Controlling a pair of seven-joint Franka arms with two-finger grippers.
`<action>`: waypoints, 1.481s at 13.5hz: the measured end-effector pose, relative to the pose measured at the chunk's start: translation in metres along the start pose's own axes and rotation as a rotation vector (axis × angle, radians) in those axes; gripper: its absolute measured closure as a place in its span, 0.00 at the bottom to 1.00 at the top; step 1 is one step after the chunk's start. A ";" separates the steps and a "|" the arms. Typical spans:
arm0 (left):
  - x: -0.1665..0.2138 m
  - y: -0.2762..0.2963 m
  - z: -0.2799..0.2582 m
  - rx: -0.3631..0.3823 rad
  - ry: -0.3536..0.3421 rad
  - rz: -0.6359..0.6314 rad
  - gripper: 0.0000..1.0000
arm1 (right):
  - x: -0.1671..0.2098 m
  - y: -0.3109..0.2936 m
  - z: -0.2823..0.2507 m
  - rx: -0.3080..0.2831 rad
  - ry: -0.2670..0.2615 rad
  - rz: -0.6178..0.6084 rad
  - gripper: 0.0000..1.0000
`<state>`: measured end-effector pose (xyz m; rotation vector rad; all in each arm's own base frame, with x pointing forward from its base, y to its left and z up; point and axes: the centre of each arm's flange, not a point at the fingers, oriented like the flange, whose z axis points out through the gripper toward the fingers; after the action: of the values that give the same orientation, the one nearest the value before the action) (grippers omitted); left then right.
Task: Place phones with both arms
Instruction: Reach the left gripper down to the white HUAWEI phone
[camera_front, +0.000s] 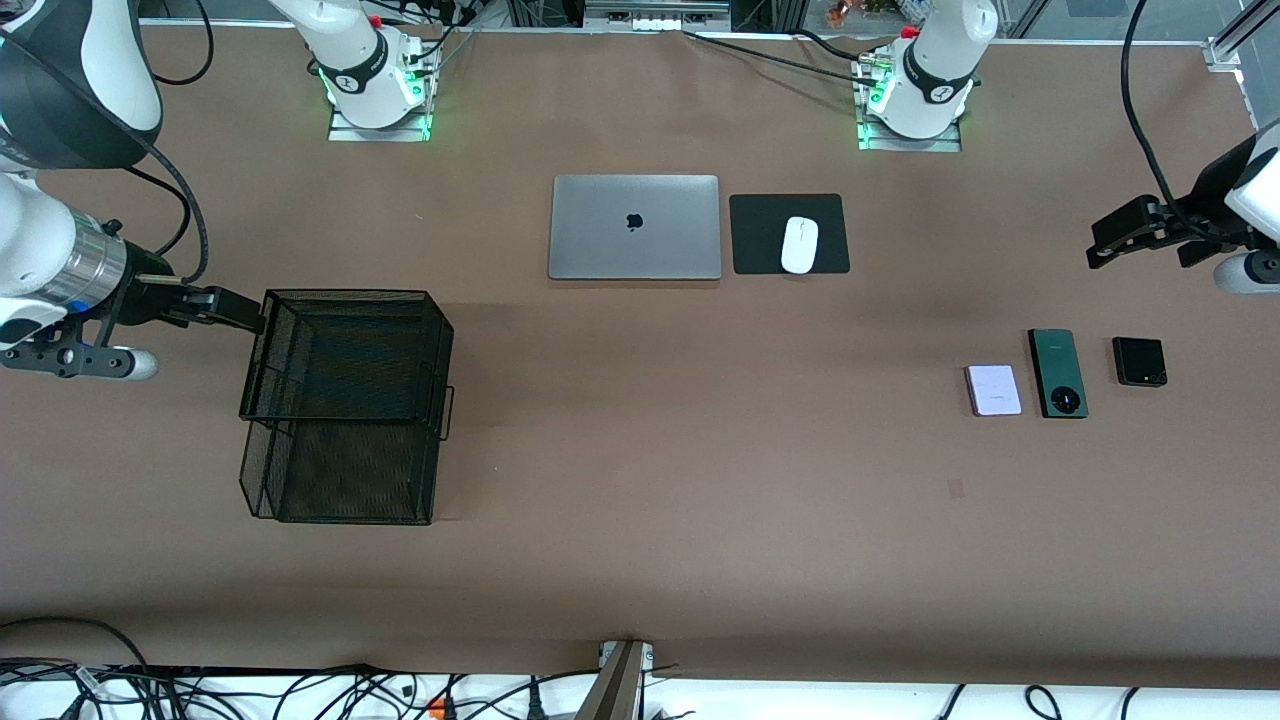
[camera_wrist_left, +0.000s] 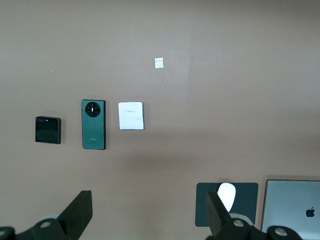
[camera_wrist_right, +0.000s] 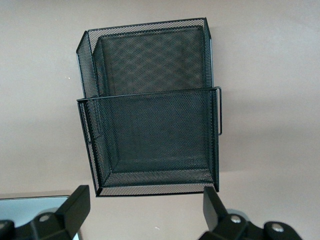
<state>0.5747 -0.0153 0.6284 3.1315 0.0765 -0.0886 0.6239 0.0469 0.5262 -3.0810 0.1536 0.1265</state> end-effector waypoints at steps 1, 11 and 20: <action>0.000 0.000 0.000 0.000 0.000 0.000 0.00 | 0.000 0.000 0.000 0.000 0.000 0.001 0.00; 0.004 -0.009 0.012 0.058 -0.020 0.016 0.00 | 0.000 0.000 0.000 0.000 -0.001 0.007 0.00; 0.051 -0.061 0.145 0.065 0.059 0.026 0.00 | -0.001 -0.002 0.000 0.000 -0.002 0.004 0.00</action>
<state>0.6142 0.0472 0.4804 3.1995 0.0342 0.0008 0.6233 0.0491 0.5265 -3.0806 0.1591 0.1293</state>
